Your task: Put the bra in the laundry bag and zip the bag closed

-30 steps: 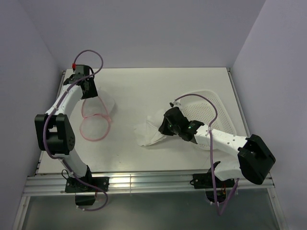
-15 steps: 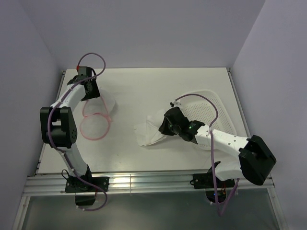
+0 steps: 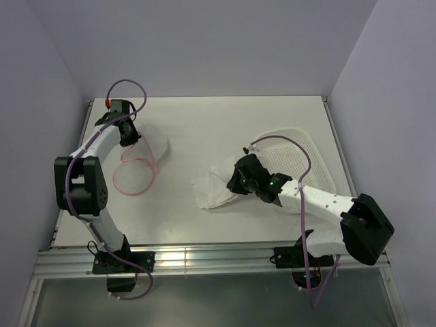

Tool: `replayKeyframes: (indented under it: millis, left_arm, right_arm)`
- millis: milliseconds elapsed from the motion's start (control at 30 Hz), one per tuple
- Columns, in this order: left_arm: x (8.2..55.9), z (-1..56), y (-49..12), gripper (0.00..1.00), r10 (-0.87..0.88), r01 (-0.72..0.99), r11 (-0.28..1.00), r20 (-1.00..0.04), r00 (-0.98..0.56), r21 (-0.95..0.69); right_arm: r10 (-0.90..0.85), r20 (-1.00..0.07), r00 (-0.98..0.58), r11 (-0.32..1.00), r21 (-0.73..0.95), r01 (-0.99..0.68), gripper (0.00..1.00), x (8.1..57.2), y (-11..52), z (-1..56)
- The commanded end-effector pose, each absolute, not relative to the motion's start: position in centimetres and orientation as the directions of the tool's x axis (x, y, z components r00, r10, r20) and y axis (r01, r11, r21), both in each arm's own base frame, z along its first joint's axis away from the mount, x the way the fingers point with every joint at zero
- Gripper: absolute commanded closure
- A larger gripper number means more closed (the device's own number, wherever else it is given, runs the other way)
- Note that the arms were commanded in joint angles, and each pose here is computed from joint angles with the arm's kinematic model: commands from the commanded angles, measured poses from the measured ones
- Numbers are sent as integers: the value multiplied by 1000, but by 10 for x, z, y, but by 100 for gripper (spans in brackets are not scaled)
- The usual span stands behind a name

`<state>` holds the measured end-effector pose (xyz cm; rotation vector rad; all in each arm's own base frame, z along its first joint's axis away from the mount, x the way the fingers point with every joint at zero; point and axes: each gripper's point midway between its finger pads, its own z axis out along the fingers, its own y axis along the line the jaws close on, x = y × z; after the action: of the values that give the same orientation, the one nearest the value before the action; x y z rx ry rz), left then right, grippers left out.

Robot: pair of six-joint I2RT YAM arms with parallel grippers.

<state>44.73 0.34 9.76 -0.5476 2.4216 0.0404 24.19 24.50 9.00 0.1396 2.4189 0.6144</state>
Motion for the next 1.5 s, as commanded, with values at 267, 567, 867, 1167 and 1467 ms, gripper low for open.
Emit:
replayKeyframes:
  millis: [267,567,867,1167,1467]
  left_arm:
    - [401,189,-20,100,-692,-509,717,-573,-439,-475]
    - [363,205,-46,100,-840,-505,542,-411,-355,-672]
    - [319,200,-100,100,-853,-459,511,-362,-376,-727]
    - [284,164,-156,100,-798,-416,559,-329,-505,-717]
    - [252,144,-167,100,-764,-386,578,-310,-567,-719]
  right_arm:
    - [286,-605,-744,864,498,-72,100,253,244,120]
    - [297,-632,-716,815,558,-155,100,252,252,172]
    - [327,-636,-699,679,672,-294,100,229,264,248]
    - [402,-626,-668,594,734,-330,100,229,270,281]
    - [424,-627,-654,607,732,-309,100,245,278,279]
